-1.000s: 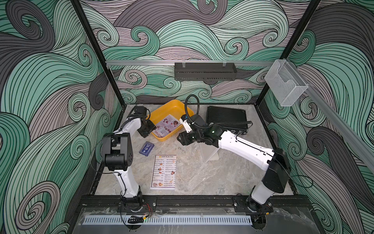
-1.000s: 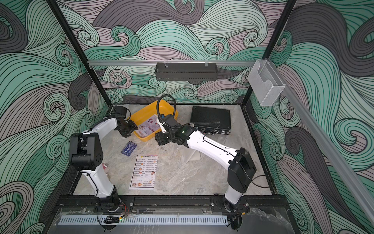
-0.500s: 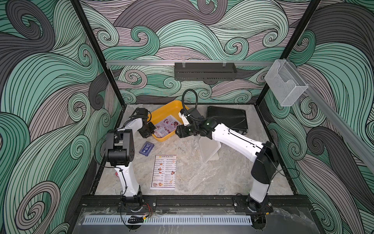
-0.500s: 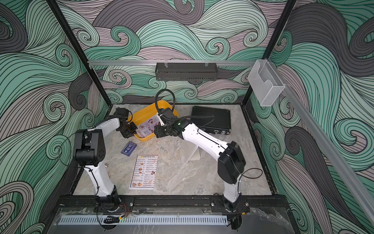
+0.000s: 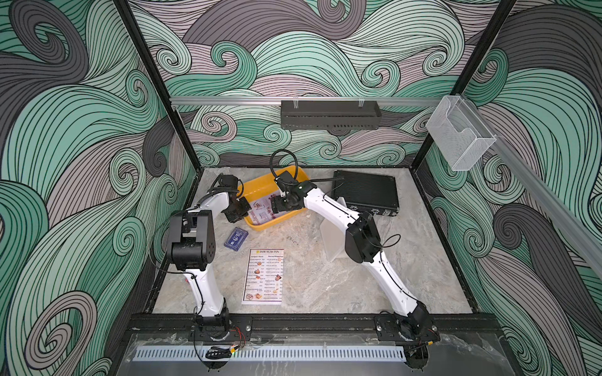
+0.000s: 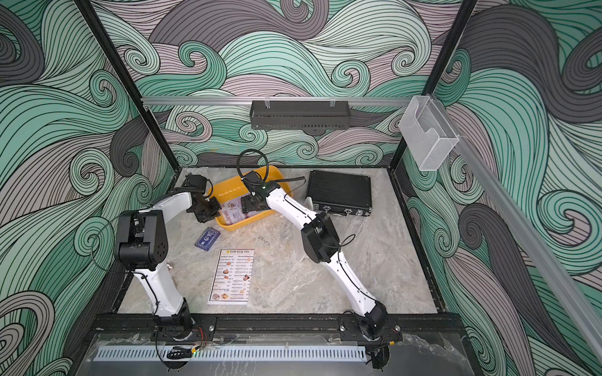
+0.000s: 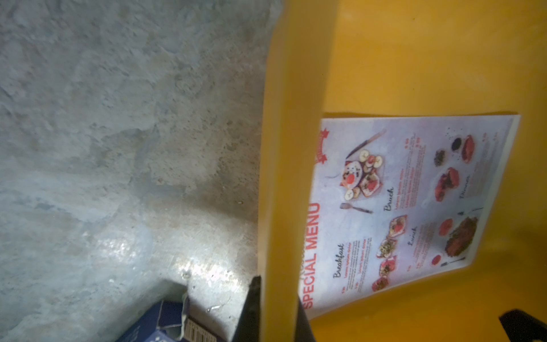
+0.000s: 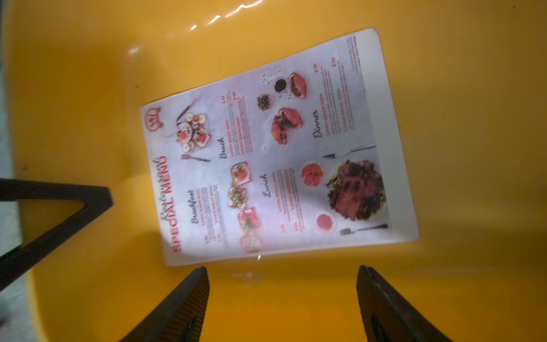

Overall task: Replace the menus in the menu holders
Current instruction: Adjust the storage box at the center of the board, then pick up the menu from the storage box.

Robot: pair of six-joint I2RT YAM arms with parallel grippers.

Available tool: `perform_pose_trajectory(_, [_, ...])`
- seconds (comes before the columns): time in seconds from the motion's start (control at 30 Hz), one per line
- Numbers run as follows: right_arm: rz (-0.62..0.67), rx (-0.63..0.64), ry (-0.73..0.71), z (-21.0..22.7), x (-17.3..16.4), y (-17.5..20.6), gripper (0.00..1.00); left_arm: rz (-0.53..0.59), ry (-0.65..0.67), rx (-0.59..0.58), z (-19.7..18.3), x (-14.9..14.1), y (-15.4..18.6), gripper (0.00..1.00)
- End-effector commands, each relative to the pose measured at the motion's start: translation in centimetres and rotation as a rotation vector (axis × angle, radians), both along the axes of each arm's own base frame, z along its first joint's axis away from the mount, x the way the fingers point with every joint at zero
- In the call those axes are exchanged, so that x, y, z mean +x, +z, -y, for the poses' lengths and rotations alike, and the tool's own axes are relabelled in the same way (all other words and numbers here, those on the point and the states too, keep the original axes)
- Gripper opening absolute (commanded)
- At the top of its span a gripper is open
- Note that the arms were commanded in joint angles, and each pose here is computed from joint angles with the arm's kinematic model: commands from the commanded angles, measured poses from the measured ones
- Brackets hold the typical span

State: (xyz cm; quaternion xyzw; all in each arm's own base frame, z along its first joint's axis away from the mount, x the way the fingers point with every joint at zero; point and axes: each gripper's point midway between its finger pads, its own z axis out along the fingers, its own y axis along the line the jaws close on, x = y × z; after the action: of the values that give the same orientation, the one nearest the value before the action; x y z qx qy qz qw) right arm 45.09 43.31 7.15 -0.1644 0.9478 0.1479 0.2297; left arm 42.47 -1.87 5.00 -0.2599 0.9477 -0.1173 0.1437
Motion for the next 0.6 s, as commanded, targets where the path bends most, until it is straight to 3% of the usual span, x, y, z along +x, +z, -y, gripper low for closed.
perform_pose_trajectory(0.0, [0.050, -0.098, -0.042, 2.1, 1.5, -0.1, 0.85, 0.073, -0.046, -0.023, 0.6, 1.1, 1.6, 0.07])
perform_pose_trajectory(0.4, [0.061, -0.193, -0.109, 4.9, 4.3, -4.4, 0.93, 0.040, -0.093, -0.083, 2.1, 1.1, 0.5, 0.07])
perform_pose_trajectory(0.57, [-0.052, -0.073, -0.044, 2.5, 2.9, -6.3, 0.94, 0.040, -0.114, -0.097, 2.6, 1.1, 0.4, 0.13])
